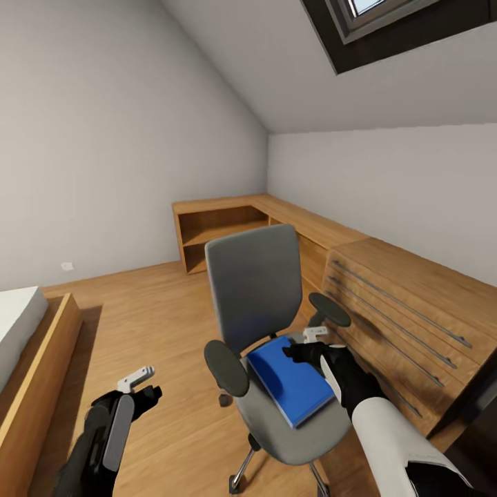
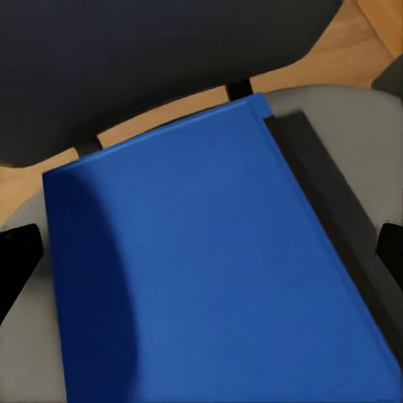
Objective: In the bedroom, organize the workspace by keeping the computer under the desk, ensuring the monitor is on the desk, placing the keyboard on the desk next to the monitor, placing the mouse on the desk next to the keyboard, moving the folder from the swivel chair onto the desk next to the mouse, stacking the notebook on top of the folder with the pen on top of the notebook, and positioning the swivel chair next to the desk.
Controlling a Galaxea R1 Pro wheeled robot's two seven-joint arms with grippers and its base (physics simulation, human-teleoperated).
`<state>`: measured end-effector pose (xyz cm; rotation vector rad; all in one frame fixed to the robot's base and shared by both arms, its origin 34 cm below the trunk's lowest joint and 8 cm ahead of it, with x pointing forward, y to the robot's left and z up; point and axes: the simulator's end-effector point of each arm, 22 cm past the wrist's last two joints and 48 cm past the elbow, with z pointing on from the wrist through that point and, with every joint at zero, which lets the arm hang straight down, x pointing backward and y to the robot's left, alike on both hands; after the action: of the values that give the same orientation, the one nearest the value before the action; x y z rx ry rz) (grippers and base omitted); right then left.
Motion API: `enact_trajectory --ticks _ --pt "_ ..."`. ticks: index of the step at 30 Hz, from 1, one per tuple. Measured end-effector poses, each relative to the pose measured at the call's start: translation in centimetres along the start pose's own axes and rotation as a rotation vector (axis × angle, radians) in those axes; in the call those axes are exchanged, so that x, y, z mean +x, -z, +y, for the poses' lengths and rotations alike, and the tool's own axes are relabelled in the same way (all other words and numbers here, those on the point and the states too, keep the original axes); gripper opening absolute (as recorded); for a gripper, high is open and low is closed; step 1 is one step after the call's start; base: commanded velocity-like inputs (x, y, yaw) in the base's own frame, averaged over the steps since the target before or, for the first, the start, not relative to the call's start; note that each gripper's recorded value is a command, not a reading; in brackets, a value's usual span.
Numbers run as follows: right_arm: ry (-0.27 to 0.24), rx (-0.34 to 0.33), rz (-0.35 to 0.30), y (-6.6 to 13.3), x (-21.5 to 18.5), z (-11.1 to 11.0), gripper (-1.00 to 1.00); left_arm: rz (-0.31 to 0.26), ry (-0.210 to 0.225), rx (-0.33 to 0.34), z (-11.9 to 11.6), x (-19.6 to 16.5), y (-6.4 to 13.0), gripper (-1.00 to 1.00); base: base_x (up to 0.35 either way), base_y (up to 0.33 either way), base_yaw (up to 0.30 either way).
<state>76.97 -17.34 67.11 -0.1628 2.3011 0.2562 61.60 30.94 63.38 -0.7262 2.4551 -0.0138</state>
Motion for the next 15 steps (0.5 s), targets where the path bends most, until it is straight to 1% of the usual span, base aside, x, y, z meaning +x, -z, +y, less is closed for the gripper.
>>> enact_trajectory --ticks 3,6,8,12,15 --pt "-0.010 -0.001 -0.001 -0.4 0.6 -0.1 1.00 0.009 0.019 0.021 -1.0 1.0 -0.9 1.00 0.000 0.000 0.000" --pt "-0.011 -0.001 -0.013 -0.7 0.8 -0.2 1.00 -0.004 0.035 0.028 -1.2 1.4 -1.7 1.00 0.000 0.000 0.000" --pt "-0.010 0.000 -0.021 -0.9 1.0 -0.4 1.00 -0.026 0.047 0.028 -1.2 1.3 -2.1 1.00 0.000 0.000 0.000" --pt "-0.008 0.013 -0.027 -1.3 1.6 -1.4 1.00 -0.077 0.069 0.030 -1.0 0.8 -2.8 1.00 0.000 0.000 0.000" --pt "-0.007 0.016 -0.028 -1.5 2.1 -1.7 1.00 -0.095 0.077 0.030 -0.9 0.7 -3.2 1.00 0.000 0.000 0.000"
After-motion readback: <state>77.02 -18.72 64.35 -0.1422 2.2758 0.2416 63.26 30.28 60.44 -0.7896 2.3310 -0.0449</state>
